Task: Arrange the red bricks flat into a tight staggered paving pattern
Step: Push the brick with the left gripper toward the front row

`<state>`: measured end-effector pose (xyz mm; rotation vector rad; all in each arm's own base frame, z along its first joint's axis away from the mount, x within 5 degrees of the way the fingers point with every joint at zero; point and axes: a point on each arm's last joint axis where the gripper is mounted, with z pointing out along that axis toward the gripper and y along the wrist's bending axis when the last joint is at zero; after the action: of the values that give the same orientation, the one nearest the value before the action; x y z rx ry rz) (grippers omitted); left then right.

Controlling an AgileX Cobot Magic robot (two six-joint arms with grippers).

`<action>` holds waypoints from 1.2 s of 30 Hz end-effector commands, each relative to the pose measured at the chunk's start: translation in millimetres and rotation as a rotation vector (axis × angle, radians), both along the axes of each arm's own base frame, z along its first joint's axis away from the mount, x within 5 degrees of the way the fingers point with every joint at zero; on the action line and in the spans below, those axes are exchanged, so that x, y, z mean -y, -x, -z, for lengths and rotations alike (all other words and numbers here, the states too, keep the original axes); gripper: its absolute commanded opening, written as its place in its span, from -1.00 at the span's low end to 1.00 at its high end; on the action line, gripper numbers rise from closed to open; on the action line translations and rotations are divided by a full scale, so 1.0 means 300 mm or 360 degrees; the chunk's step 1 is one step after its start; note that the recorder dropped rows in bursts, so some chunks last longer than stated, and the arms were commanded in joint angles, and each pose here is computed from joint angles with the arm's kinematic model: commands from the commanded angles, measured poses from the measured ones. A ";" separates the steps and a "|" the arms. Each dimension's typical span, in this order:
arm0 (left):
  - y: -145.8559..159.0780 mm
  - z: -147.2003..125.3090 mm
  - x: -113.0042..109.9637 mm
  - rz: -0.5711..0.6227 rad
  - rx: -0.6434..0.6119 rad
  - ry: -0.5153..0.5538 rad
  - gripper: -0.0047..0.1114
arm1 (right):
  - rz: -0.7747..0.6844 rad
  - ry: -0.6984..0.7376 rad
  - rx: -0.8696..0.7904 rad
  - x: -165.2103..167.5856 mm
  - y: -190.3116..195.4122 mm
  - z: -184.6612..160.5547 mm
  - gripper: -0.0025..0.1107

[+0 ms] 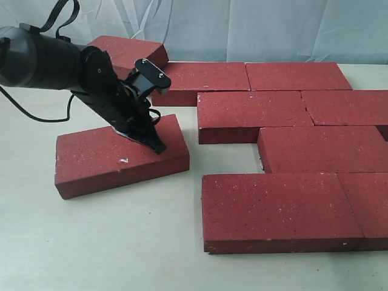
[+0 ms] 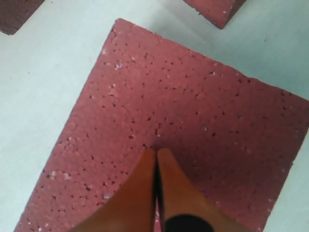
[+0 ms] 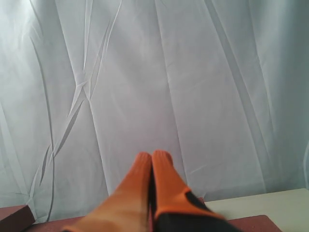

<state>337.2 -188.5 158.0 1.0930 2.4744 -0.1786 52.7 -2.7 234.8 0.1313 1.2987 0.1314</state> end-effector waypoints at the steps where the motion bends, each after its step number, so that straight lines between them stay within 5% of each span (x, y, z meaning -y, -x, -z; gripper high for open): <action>1: 0.034 0.029 -0.007 0.0048 -0.0130 -0.0066 -0.92 | 0.0006 -0.0001 0.0022 0.001 0.004 -0.011 -0.97; 19: 0.092 0.029 0.022 0.0423 -0.0324 0.0022 -0.92 | 0.0007 -0.0002 0.0028 0.001 0.004 -0.012 -0.97; 36: 0.060 0.012 0.052 0.0314 -0.0169 0.0205 -0.92 | 0.0007 -0.0002 0.0027 0.001 0.004 -0.011 -0.97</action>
<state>320.7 -202.0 160.4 1.3234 2.3952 -0.4430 52.7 -2.7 234.8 0.1313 1.2987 0.1314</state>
